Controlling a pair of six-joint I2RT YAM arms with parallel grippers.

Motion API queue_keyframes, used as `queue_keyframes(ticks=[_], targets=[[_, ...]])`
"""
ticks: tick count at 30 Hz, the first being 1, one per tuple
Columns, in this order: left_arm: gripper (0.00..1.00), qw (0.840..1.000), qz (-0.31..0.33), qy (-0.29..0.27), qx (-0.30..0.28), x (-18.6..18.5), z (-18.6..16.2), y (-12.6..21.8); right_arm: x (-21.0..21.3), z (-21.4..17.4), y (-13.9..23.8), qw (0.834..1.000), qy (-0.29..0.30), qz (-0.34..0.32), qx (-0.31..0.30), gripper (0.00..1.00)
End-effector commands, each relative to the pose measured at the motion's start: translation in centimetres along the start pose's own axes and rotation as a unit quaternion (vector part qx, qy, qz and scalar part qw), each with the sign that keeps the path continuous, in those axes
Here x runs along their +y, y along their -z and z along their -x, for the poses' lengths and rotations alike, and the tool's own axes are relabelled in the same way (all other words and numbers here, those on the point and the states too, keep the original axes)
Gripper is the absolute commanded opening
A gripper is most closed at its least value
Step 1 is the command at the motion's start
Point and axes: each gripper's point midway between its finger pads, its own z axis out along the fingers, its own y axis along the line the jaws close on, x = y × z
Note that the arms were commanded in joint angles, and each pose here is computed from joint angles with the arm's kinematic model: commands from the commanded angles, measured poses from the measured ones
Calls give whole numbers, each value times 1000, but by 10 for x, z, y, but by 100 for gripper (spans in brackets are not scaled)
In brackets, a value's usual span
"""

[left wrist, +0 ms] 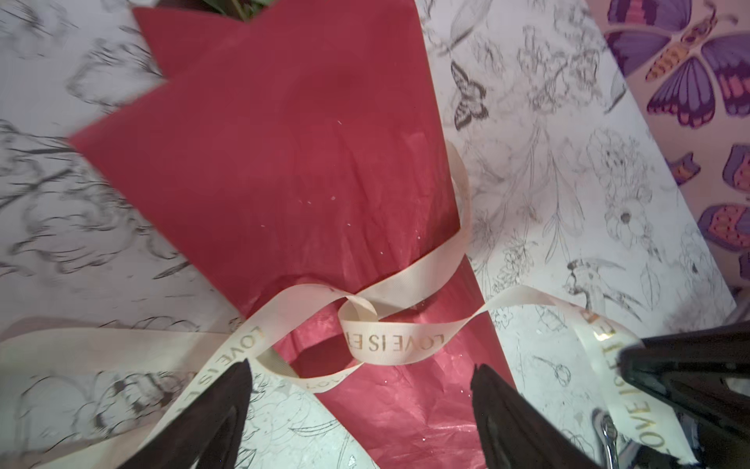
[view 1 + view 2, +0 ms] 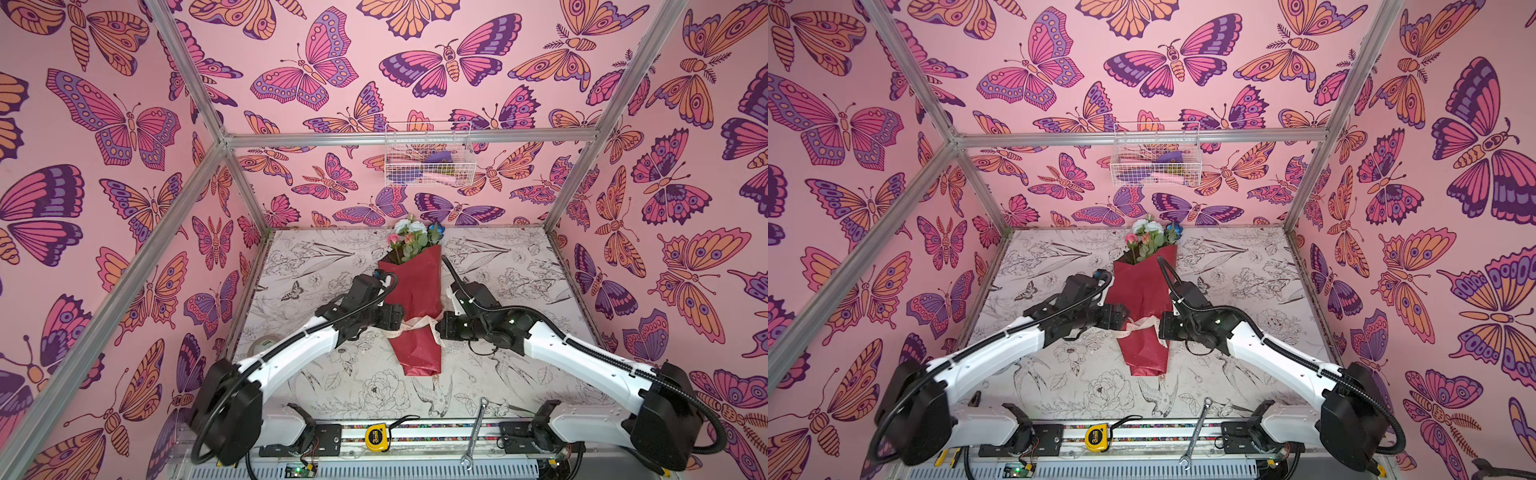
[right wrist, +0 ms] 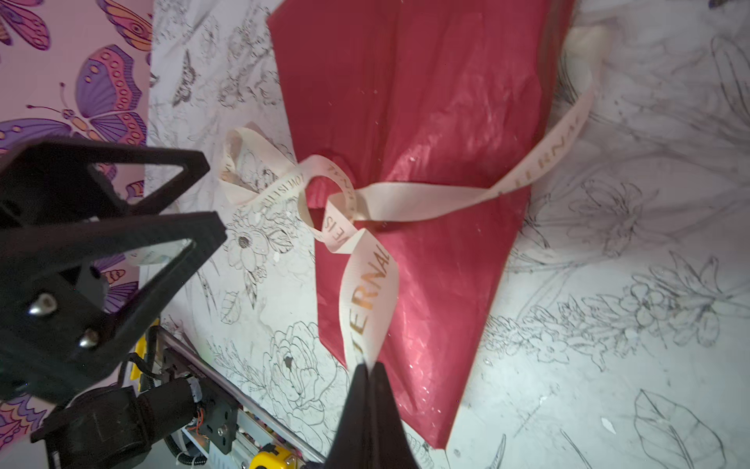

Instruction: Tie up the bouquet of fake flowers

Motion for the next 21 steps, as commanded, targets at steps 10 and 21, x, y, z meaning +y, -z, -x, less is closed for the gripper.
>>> queue_keyframes(ticks=[10,21], targets=[[81,987,-28,-86,135,3,-19,-47,-28,-33,-8,997,-22,-54,57,0],[71,970,-86,-149,170,-7,-30,-66,-32,-48,-20,993,-29,-58,96,0]])
